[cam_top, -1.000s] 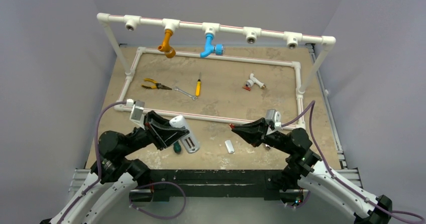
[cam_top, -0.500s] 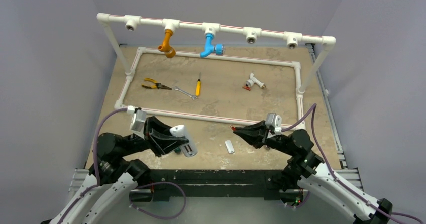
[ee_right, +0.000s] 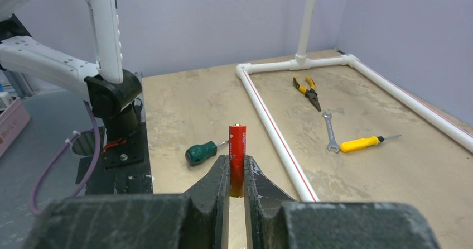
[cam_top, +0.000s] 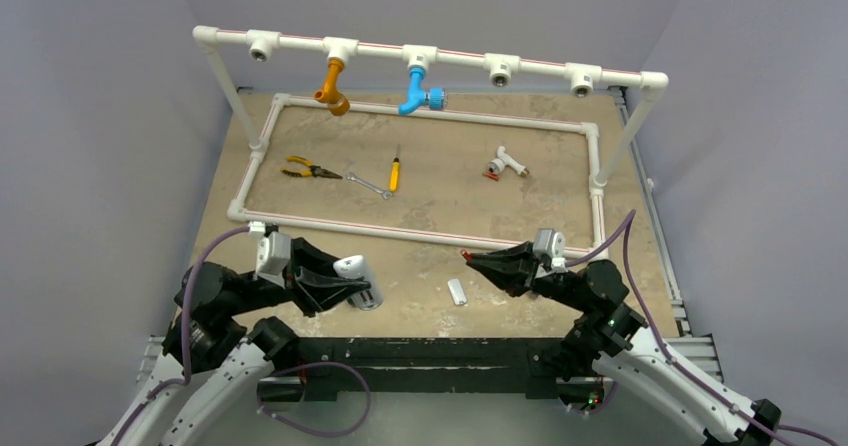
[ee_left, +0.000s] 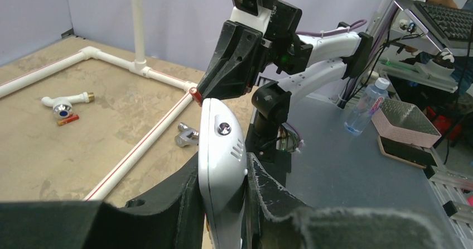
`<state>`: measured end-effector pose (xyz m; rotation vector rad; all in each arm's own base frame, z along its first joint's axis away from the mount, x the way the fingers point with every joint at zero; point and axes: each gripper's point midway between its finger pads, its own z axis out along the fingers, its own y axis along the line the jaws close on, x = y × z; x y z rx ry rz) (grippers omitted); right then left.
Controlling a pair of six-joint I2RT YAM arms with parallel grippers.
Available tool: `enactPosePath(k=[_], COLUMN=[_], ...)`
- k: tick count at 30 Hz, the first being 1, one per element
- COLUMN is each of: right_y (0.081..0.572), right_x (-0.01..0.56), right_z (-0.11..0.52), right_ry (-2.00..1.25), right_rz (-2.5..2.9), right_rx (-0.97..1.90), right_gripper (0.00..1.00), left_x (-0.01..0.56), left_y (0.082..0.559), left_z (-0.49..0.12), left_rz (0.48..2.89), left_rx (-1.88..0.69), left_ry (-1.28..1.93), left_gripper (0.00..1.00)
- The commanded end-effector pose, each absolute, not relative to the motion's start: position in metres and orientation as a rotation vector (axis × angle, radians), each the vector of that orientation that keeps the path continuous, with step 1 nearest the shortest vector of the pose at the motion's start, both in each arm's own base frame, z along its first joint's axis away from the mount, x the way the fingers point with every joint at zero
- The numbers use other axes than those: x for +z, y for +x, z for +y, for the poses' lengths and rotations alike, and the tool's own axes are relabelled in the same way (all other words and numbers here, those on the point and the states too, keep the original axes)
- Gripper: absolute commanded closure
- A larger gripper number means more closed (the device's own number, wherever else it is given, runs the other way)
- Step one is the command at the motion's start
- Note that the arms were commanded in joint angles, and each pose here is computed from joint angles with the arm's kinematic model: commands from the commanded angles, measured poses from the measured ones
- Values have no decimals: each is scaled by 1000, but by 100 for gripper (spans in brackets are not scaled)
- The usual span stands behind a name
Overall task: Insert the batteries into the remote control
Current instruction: Load the battery into the remote control.
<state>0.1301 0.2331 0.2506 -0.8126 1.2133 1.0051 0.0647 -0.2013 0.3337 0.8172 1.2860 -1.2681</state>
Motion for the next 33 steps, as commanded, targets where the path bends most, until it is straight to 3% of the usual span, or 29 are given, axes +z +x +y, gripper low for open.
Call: enactPosePath(k=[1,13,19,22,28,33], right_y=[126,143,158,160,151,144], right_x=[258,250,250,243,265,284], right_z=[233,230,230,240,257,268], right_ry=[-830,-769,-648,-675,-664,-648], right_rz=[1161,1288,1330,1368,1295,1286], right_rx=[998,953,963,986,1007,987], right_gripper=[100,100,100,100,100,100], left_x=[348,355,330,299,284,280], left_y=[61,75,132,152,154,159], left_z=[-195,-188,-183,-196,-227,-226], left_rz=[1228,1286,1565,1681,1603,1619], left_rx=[-1198,-1155,-1151,-1229,-1525,-1533], left_ry=[865,753,300,123,50,-4], left_gripper=[100,100,100,100,100,100])
